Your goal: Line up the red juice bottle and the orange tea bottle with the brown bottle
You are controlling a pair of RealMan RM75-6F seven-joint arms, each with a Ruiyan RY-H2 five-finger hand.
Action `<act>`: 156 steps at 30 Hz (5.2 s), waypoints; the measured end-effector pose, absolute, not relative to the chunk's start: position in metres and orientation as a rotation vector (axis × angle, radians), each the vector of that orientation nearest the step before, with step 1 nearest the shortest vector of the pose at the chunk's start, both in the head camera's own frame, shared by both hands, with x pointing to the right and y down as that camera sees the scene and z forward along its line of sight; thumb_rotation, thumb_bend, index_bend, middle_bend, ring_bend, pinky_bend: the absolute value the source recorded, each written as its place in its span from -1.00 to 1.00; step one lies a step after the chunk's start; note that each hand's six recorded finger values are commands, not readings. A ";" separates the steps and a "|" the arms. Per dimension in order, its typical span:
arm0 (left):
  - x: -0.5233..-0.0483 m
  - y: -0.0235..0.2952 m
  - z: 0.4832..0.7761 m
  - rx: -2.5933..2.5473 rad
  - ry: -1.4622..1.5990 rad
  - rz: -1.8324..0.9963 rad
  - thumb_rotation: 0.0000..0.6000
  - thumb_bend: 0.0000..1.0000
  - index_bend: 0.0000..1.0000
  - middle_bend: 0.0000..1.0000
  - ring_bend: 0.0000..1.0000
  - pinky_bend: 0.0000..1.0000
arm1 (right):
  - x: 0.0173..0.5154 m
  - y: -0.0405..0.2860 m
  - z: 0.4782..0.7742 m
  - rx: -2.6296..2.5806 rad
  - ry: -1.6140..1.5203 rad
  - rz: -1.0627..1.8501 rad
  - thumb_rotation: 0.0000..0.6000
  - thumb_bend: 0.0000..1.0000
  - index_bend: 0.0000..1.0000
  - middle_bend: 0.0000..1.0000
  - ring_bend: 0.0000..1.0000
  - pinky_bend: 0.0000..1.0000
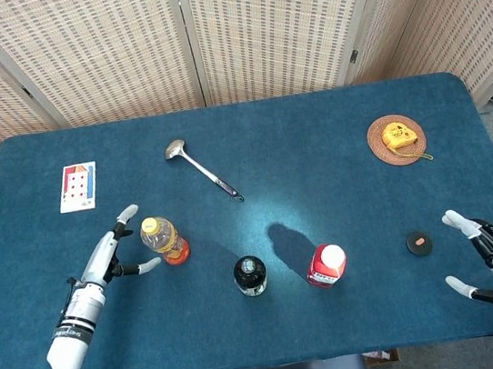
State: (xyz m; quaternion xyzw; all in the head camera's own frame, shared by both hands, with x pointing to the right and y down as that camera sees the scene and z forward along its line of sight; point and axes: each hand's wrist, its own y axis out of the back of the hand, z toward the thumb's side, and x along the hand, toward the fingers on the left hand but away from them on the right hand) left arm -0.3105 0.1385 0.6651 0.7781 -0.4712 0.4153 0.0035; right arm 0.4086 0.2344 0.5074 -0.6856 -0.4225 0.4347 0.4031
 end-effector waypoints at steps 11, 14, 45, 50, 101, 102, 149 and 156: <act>-0.291 0.138 0.671 2.426 -1.459 1.185 1.00 -0.86 -0.77 -0.98 -1.00 -0.73 | 0.410 0.234 0.506 -1.736 -1.073 1.096 1.00 -1.00 -0.80 -0.51 -0.55 -0.20; -0.286 0.138 0.674 2.424 -1.449 1.169 1.00 -0.86 -0.70 -0.94 -0.99 -0.73 | 0.410 0.234 0.505 -1.737 -1.073 1.093 1.00 -1.00 -0.80 -0.51 -0.55 -0.20; -0.273 0.132 0.674 2.433 -1.595 1.155 1.00 -0.86 0.29 0.01 -0.54 -0.60 | 0.412 0.233 0.503 -1.742 -1.090 1.082 1.00 -1.00 -0.80 -0.48 -0.55 -0.20; -0.272 0.132 0.669 2.447 -1.610 1.138 1.00 -0.86 0.31 0.04 -0.52 -0.59 | 0.412 0.233 0.503 -1.743 -1.093 1.081 1.00 -1.00 -0.80 -0.48 -0.55 -0.20; -0.251 0.192 0.630 2.606 -1.499 1.163 1.00 -0.86 0.34 0.08 -0.52 -0.59 | 0.407 0.238 0.503 -1.780 -1.063 1.069 1.00 -1.00 -0.77 -0.48 -0.55 -0.20; -0.251 0.193 0.630 2.606 -1.497 1.166 1.00 -0.86 0.34 0.08 -0.52 -0.59 | 0.407 0.238 0.503 -1.780 -1.063 1.069 1.00 -1.00 -0.77 -0.48 -0.55 -0.20; -0.259 0.206 0.622 2.584 -1.405 1.245 1.00 -0.91 -1.00 -1.00 -0.91 -0.59 | 0.404 0.239 0.505 -1.785 -1.051 1.069 1.00 -1.00 -0.77 -0.48 -0.55 -0.20; -0.265 0.208 0.613 2.593 -1.359 1.288 1.00 -0.92 -1.00 -1.00 -0.92 -0.59 | 0.404 0.239 0.506 -1.787 -1.046 1.072 1.00 -1.00 -0.77 -0.48 -0.55 -0.20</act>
